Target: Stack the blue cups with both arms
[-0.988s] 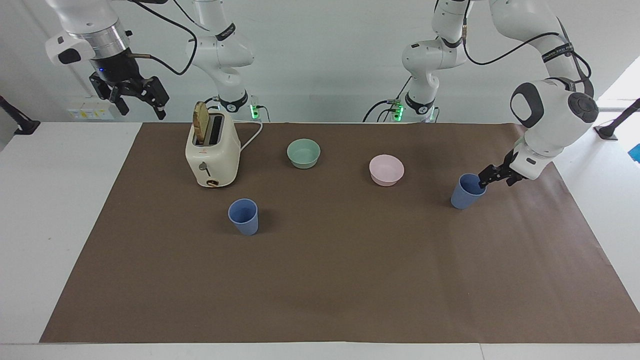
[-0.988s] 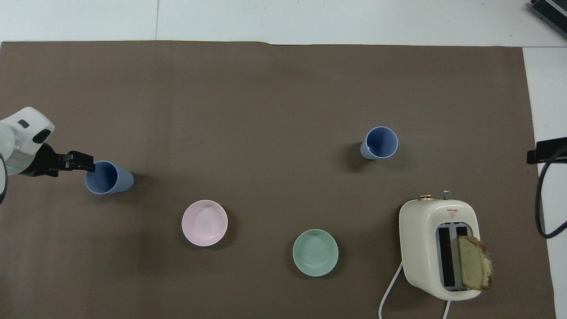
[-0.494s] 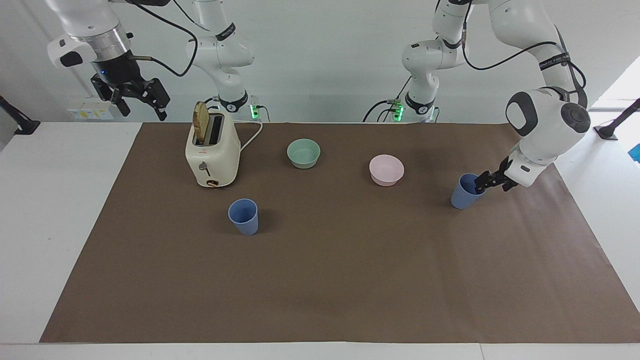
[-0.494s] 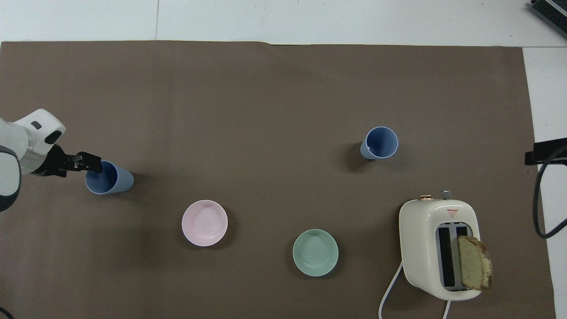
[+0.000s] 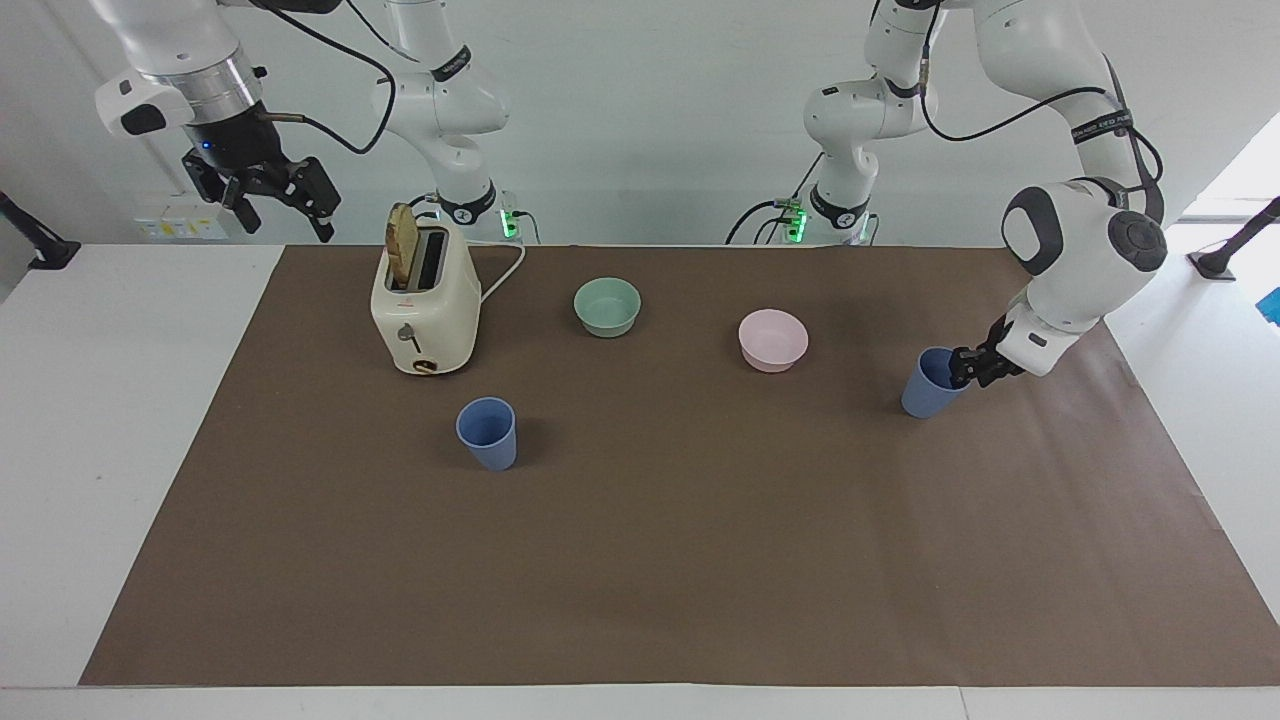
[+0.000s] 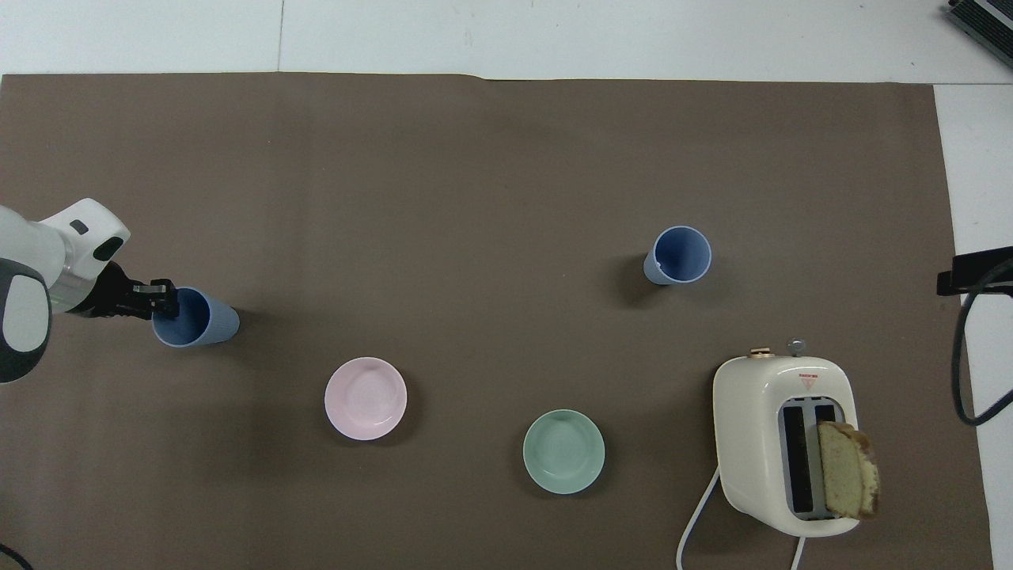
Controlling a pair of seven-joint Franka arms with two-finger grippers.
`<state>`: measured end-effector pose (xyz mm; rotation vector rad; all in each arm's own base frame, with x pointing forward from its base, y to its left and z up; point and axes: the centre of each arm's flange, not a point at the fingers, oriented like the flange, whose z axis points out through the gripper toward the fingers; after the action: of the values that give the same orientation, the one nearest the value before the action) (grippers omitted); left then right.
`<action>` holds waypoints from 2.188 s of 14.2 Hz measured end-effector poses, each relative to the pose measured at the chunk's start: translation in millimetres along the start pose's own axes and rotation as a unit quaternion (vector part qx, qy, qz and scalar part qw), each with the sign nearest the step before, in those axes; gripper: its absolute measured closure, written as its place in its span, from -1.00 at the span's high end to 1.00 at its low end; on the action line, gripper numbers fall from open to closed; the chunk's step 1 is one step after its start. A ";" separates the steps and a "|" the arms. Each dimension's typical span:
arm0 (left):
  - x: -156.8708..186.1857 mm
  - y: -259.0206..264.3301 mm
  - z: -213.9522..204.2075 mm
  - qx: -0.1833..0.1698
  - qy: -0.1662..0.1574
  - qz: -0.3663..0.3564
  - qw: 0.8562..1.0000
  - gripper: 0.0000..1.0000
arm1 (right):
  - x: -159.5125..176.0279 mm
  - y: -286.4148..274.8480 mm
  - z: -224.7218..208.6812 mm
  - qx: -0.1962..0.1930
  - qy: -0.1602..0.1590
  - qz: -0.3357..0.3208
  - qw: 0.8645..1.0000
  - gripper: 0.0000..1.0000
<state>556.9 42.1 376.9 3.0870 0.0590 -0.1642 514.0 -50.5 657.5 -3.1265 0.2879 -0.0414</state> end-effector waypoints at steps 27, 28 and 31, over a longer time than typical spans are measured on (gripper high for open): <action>-43.8 312.7 -61.2 -0.056 0.034 -0.039 0.997 -0.89 | 37.6 -29.5 39.7 0.002 0.027 -0.021 0.999 1.00; -41.2 316.8 -52.4 -0.056 0.033 -0.037 0.997 -0.89 | 43.9 -36.3 47.7 0.002 0.031 -0.026 0.999 1.00; -31.1 315.6 -30.7 -0.053 0.025 -0.042 0.997 -0.89 | 66.1 -69.8 83.8 0.002 0.043 -0.049 0.998 1.00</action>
<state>542.0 -272.3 425.7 2.9839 0.1918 -0.0830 594.0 6.0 575.7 -3.1372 0.1329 -0.1755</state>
